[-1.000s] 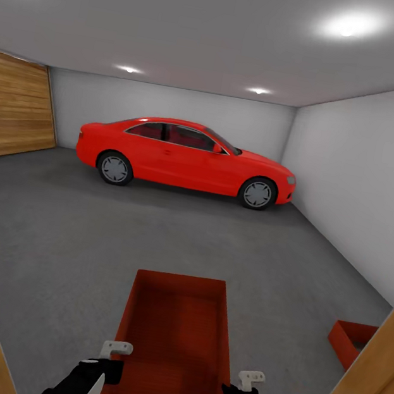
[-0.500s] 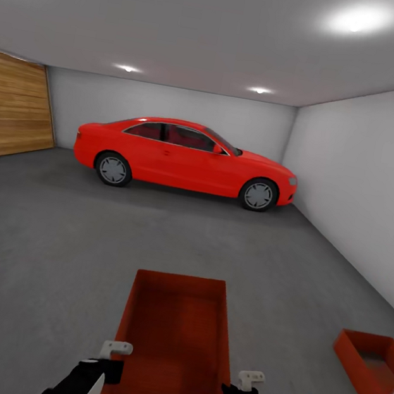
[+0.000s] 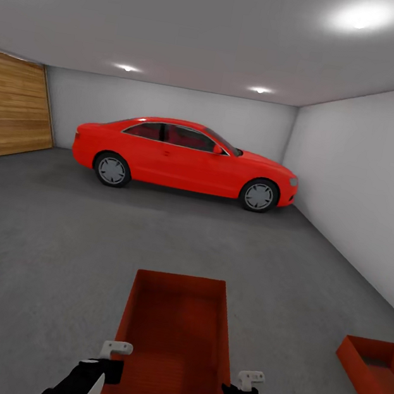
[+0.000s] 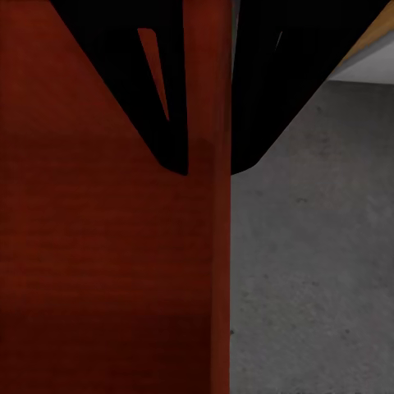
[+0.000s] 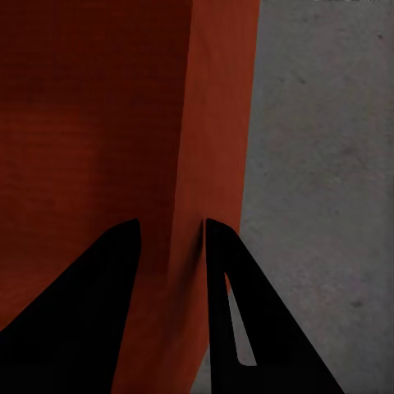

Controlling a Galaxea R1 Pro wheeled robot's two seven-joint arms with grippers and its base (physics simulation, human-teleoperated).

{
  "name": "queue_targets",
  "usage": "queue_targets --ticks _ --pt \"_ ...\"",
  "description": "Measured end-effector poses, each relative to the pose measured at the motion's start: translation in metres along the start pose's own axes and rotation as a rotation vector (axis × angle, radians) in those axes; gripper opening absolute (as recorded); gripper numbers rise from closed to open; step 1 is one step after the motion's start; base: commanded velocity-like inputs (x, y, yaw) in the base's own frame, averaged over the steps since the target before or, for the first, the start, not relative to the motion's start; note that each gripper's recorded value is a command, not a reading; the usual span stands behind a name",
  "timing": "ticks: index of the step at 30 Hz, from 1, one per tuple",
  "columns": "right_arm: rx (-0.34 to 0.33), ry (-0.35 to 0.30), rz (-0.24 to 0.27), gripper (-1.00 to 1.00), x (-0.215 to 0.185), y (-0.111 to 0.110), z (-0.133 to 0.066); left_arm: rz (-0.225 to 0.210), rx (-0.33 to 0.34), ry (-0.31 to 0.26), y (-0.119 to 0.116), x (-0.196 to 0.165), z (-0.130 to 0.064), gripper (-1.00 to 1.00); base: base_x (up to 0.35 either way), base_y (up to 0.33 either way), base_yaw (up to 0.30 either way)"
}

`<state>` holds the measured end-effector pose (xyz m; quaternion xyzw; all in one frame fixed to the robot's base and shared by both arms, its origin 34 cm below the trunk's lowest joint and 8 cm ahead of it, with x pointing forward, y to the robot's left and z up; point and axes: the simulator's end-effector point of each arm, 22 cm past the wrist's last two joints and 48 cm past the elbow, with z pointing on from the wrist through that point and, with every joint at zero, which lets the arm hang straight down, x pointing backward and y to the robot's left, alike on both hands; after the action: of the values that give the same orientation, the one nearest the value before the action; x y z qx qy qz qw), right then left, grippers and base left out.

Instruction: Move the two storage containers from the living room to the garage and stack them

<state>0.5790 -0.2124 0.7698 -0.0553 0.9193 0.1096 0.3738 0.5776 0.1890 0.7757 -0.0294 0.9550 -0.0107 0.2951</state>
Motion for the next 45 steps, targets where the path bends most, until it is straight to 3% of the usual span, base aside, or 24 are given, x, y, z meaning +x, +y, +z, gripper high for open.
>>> queue_targets --ticks 19,27,34,45 --pt "0.0 0.0 0.0 -1.0 0.0001 -0.0001 -0.0001 0.0 0.0 0.0 -0.0001 0.0001 -0.0001 -1.0 0.007 0.0 0.0" --pt "-0.005 0.003 -0.014 -1.0 0.0009 0.0022 -0.0001 -0.016 -0.003 0.0 0.0023 0.0059 -0.0017 -1.0 0.252 0.0 0.0" --pt "0.0 -0.001 -0.001 -1.0 -0.0002 0.0 -0.0004 0.0 0.0 -0.001 -0.0001 -0.0001 -0.0004 -1.0 0.291 0.0 0.0" --pt "0.0 0.0 -0.001 -1.0 0.0001 -0.0002 -0.0001 0.0 0.0 0.001 -0.0002 0.0002 0.0 -1.0 0.023 0.0 0.0"
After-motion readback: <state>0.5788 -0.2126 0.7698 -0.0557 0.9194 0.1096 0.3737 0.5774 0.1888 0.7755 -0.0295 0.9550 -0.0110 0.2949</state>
